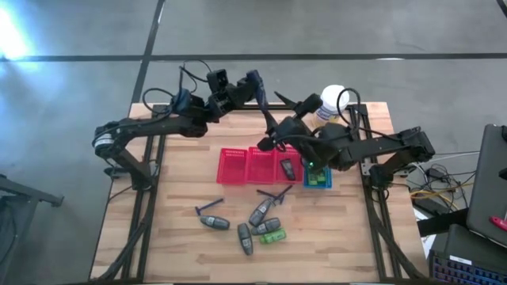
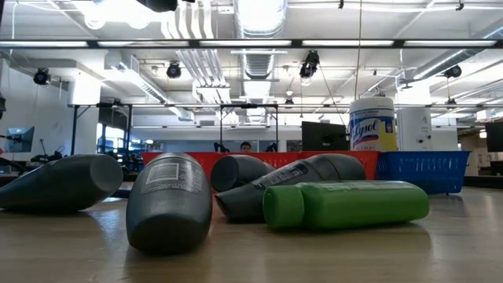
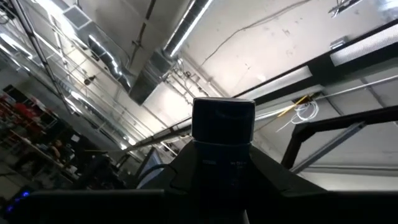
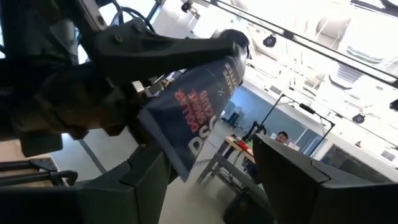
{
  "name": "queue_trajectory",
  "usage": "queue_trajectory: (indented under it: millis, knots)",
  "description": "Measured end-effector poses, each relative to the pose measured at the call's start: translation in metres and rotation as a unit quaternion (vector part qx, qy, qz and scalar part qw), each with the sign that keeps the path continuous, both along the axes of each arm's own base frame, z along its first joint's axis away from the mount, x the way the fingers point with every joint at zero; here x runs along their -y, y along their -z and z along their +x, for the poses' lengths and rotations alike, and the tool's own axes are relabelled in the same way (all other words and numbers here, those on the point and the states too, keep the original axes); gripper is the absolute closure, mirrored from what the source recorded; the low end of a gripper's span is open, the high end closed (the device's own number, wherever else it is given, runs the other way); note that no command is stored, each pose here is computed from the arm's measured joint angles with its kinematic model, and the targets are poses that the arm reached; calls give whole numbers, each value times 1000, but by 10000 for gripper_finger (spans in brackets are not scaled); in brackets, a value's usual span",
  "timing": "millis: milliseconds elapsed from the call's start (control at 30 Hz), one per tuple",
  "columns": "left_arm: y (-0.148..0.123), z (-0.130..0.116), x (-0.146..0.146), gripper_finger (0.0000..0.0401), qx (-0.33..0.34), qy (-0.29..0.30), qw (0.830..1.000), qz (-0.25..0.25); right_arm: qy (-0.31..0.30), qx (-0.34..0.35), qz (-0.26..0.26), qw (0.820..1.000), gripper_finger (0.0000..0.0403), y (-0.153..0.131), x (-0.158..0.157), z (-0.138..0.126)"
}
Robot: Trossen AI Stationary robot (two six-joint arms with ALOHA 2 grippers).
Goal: Pick & Place Travel size toiletries
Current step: Put the shave cream into the right red bin
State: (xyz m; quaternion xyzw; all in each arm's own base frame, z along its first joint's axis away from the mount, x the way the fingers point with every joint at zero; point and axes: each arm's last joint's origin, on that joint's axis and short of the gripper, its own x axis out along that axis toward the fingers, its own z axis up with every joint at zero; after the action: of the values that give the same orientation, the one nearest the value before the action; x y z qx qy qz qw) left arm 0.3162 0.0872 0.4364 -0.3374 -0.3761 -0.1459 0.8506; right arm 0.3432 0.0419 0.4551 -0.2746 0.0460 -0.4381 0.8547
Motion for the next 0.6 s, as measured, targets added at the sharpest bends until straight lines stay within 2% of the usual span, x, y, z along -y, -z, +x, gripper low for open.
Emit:
queue_trajectory:
  millis: [300,600]
  knots:
    - [1,1,0,312,-8,20,1000,-6,-3,-17,-16,1000,218,1,3,2]
    - [3,3,-1,312,-21,25,999,-16,-5,-10,-11,1000,291,2,3,2]
